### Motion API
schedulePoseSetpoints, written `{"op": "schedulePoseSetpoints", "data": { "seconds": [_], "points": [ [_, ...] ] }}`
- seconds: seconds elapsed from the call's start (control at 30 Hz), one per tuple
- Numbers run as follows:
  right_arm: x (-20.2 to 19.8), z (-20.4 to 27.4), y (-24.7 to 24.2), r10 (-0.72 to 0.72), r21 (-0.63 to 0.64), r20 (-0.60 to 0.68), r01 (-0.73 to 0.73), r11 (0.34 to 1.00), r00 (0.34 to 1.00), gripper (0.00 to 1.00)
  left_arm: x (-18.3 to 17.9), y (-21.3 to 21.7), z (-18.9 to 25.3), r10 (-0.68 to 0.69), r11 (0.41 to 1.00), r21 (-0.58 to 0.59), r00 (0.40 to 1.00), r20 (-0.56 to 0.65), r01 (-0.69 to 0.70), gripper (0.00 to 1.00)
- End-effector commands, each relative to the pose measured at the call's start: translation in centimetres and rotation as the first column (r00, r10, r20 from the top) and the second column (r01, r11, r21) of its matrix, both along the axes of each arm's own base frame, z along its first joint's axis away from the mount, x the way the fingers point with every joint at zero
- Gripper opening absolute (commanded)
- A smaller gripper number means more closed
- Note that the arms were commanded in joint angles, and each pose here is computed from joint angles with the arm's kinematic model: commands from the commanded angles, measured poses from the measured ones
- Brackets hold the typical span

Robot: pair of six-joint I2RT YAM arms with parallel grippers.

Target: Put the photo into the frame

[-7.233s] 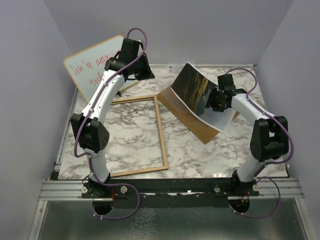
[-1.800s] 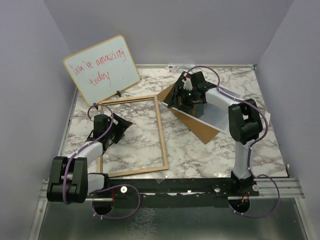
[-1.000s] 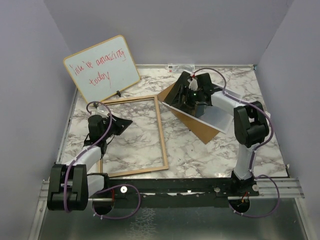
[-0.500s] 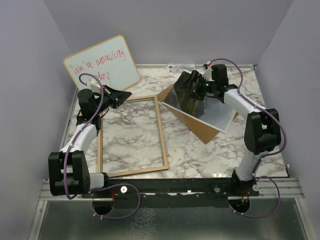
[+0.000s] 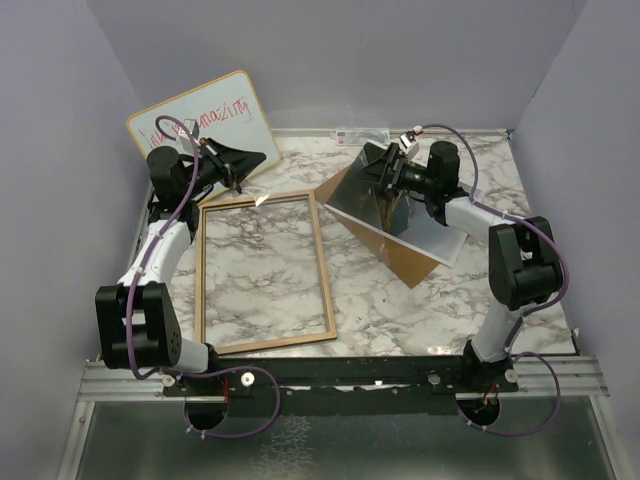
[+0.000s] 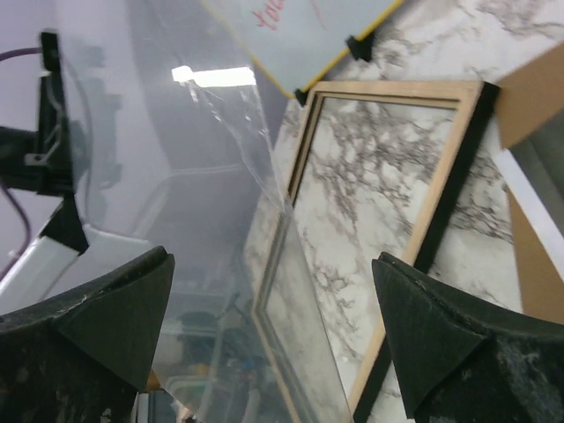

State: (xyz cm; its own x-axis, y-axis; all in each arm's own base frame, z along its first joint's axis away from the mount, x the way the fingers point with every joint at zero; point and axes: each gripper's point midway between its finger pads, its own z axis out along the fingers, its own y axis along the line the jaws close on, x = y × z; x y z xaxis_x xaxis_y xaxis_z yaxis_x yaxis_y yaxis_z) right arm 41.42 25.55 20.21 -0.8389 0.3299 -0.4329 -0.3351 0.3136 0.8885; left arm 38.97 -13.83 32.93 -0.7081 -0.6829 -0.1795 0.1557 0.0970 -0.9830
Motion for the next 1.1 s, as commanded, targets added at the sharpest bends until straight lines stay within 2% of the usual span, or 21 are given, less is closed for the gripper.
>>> {"op": "schedulePoseSetpoints", "data": {
  "seconds": [0.0, 0.1, 0.23, 0.43, 0.63, 0.7, 0.77, 0.97, 1.0, 1.07],
  "points": [
    [-1.4, 5.8, 0.6, 0.098, 0.150, 0.192, -0.128, 0.980, 0.976, 0.97, 0.0, -0.2, 1.6, -0.049, 0.998, -0.045, 0.999, -0.011, 0.049, 0.00],
    [-2.3, 7.0, 0.6, 0.129, 0.170, 0.227, -0.170, 0.971, 0.965, 0.86, 0.5, 0.0, 1.8, -0.046, 0.998, -0.040, 0.999, -0.003, 0.046, 0.00],
    [-4.1, 8.1, 0.5, 0.180, 0.227, 0.233, -0.233, 0.946, 0.956, 0.63, 1.8, 0.6, 2.1, -0.031, 0.999, -0.032, 0.999, 0.010, 0.032, 0.00],
    [-5.6, 10.2, 0.4, 0.223, 0.301, 0.229, -0.287, 0.909, 0.947, 0.41, 3.9, 0.9, 3.1, -0.029, 0.999, -0.027, 0.999, 0.037, 0.031, 0.00],
    [-5.8, 11.5, 0.2, 0.214, 0.323, 0.225, -0.280, 0.904, 0.950, 0.02, 4.9, 1.0, 2.7, -0.031, 0.999, -0.025, 0.999, 0.029, 0.032, 0.00],
    [-5.9, 12.0, 0.2, 0.205, 0.334, 0.222, -0.272, 0.902, 0.953, 0.01, 5.0, 0.9, 2.4, -0.030, 0.999, -0.023, 0.999, 0.026, 0.031, 0.01],
    [-5.9, 12.5, 0.1, 0.191, 0.345, 0.222, -0.260, 0.902, 0.956, 0.01, 5.2, 1.0, 2.1, -0.026, 0.999, -0.018, 0.999, 0.025, 0.026, 0.12],
    [-5.2, 13.6, -0.3, 0.133, 0.361, 0.170, -0.187, 0.914, 0.977, 0.01, 5.6, 1.7, -1.1, 0.018, 0.999, 0.043, 1.000, -0.004, -0.018, 0.72],
    [-5.1, 13.7, -0.5, 0.125, 0.364, 0.157, -0.175, 0.915, 0.980, 0.01, 5.8, 2.3, -2.2, 0.040, 0.997, 0.070, 0.999, -0.023, -0.039, 0.78],
    [-4.9, 13.6, -0.9, 0.105, 0.367, 0.134, -0.148, 0.918, 0.985, 0.01, 6.2, 3.6, -5.1, 0.096, 0.982, 0.170, 0.991, -0.095, -0.079, 0.85]
  ]
}}
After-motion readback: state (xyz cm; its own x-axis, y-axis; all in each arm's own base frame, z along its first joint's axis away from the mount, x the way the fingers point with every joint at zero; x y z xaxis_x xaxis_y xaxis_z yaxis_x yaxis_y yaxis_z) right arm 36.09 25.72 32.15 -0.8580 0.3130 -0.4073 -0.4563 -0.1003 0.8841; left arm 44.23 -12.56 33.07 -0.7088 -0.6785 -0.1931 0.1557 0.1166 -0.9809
